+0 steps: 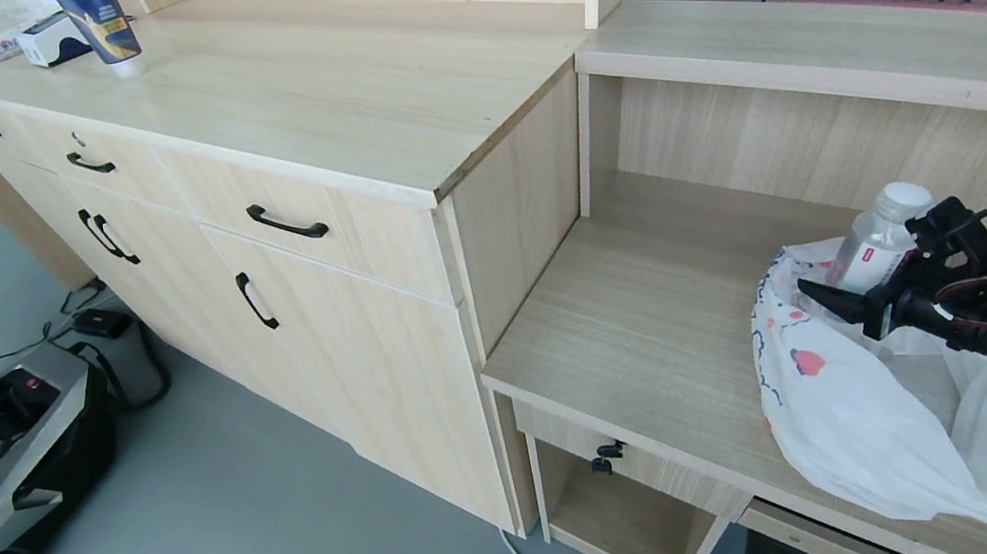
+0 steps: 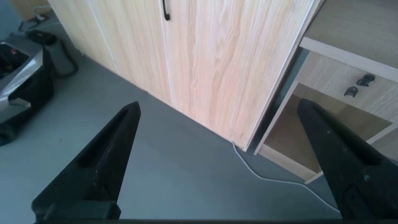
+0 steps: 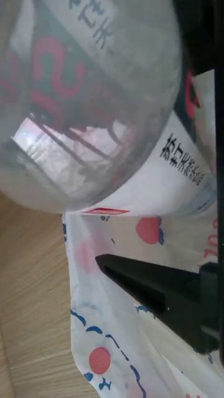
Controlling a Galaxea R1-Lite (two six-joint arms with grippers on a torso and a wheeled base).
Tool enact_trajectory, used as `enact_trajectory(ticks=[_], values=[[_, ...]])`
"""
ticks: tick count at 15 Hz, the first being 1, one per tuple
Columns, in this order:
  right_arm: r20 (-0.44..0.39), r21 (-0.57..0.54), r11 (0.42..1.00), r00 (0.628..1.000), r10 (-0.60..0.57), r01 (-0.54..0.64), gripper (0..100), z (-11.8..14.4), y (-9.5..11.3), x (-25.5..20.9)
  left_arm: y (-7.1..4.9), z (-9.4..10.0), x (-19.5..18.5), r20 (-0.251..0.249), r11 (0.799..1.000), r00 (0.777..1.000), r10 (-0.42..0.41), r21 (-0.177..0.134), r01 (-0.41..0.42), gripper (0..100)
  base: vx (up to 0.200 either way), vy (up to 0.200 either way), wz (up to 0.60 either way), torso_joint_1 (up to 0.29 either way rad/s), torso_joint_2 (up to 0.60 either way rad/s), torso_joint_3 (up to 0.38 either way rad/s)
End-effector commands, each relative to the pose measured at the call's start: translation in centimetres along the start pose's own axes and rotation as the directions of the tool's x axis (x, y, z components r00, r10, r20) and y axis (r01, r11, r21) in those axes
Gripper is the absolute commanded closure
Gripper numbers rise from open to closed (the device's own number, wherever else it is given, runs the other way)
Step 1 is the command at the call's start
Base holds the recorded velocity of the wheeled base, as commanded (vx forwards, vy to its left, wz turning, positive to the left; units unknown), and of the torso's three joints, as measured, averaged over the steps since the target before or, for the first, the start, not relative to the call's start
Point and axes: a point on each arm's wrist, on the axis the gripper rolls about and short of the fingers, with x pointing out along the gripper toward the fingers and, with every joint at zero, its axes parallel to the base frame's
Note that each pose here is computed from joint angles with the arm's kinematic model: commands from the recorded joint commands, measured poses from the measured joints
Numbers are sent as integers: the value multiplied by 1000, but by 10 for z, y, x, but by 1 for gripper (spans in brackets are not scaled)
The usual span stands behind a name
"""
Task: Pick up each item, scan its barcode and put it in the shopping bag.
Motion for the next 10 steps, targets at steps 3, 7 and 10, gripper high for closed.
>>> enact_trajectory(ticks=[3,7,10], values=[[24,-16,1000,1000,-5,5,0,11,0,-3,0,0,0,1,1000,1000,0,0,0,0,0,0,0,0,0,0],[53,-37,999,999,-9,11,0,56,0,-19,0,0,0,1,1000,1000,0,0,0,0,0,0,0,0,0,0],[21,-100,995,999,-26,28,0,109,12,-67,0,0,0,1,1000,1000,0,0,0,0,0,0,0,0,0,0]])
